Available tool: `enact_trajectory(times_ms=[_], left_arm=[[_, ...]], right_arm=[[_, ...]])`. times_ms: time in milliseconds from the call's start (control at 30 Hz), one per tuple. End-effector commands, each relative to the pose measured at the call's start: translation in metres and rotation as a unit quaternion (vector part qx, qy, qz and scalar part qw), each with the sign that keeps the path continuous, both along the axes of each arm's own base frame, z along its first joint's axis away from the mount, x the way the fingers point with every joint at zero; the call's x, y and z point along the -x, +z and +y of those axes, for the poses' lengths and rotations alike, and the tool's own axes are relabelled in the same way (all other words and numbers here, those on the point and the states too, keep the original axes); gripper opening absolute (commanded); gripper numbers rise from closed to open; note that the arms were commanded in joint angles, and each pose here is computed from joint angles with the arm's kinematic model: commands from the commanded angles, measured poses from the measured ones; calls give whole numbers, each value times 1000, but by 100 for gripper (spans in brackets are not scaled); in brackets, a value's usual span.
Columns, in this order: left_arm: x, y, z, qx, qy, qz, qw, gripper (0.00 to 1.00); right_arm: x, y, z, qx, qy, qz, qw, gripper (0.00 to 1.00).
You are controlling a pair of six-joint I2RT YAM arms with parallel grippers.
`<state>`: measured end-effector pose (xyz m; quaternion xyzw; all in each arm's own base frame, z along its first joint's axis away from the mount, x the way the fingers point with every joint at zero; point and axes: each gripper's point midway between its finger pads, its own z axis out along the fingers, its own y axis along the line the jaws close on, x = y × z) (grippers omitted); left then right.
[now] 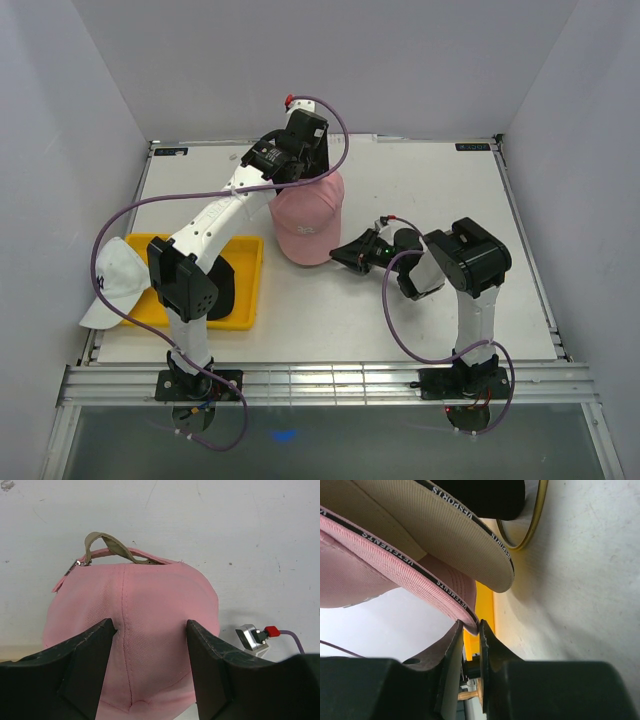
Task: Stack the hats
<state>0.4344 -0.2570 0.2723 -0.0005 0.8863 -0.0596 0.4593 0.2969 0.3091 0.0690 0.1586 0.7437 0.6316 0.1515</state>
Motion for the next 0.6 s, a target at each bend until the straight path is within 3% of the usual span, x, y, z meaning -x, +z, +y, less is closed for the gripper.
enact_trajectory(times_ms=[0, 200, 567], left_arm=[[0, -2, 5, -2, 4, 5, 1000, 70], [0, 10, 6, 5, 0, -3, 1000, 72], [3, 40, 10, 20, -4, -31, 999, 77]], right_arm=[[4, -28, -1, 45, 13, 52, 998, 9], [-2, -27, -2, 79, 15, 52, 995, 15], [-8, -14, -11, 111, 13, 42, 993, 38]])
